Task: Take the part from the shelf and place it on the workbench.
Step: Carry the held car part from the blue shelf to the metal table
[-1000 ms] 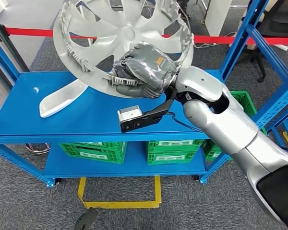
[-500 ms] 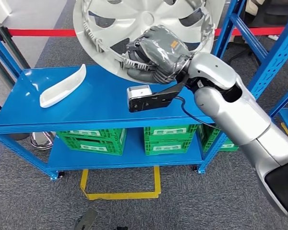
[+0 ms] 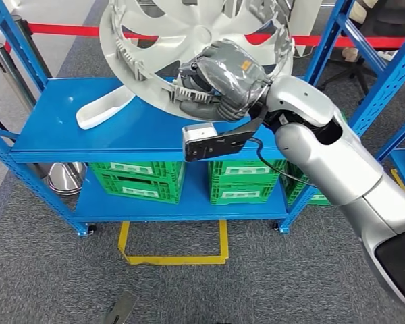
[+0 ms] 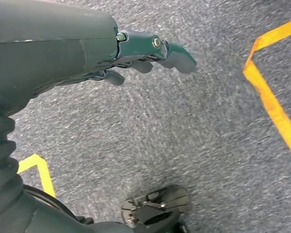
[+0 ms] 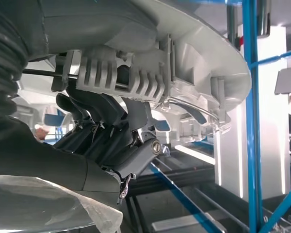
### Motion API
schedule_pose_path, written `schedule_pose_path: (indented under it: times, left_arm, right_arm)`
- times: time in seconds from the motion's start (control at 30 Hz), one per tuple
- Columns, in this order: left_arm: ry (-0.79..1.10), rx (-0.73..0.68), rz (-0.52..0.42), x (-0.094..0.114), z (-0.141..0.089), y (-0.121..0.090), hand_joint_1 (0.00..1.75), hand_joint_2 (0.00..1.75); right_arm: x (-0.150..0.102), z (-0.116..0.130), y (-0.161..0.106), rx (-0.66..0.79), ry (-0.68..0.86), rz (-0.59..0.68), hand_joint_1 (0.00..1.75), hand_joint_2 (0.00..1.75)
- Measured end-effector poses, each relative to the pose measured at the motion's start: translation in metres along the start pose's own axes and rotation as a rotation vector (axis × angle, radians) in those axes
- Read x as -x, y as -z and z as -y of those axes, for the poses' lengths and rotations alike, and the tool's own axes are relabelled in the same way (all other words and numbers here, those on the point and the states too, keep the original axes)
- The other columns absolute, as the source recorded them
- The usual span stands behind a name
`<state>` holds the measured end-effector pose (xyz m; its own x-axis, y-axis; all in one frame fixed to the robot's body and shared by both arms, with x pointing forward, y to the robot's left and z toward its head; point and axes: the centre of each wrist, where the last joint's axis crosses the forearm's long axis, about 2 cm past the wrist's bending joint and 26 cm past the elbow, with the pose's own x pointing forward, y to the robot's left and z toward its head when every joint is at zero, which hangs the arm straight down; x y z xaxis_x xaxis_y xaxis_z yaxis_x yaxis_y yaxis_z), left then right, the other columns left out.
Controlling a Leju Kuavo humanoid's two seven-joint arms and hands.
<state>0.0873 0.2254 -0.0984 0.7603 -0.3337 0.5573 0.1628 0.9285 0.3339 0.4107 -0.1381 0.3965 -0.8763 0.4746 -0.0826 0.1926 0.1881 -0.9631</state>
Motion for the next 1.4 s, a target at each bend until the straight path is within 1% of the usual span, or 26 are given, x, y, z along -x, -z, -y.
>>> schedule_pose_path:
  times: [0.43, 0.67, 1.1, 1.4]
  left_arm:
    - [0.000, -0.004, -0.012, 0.001, 0.000, 0.000, 0.00, 1.75]
    - [0.022, 0.000, -0.006, 0.001, -0.004, 0.001, 0.00, 1.75]
    - [0.029, 0.012, -0.007, 0.003, -0.006, 0.002, 0.00, 1.75]
    - [0.031, 0.011, -0.002, 0.001, -0.008, 0.003, 0.00, 1.75]
  right_arm:
    - [0.001, 0.003, 0.001, -0.004, 0.015, -0.015, 1.75, 1.75]
    - [0.010, -0.008, -0.006, -0.020, 0.048, -0.020, 1.75, 1.75]
    - [0.014, -0.010, -0.010, -0.036, 0.040, -0.030, 1.75, 1.75]
    - [0.016, -0.003, -0.008, -0.029, 0.019, -0.034, 1.75, 1.75]
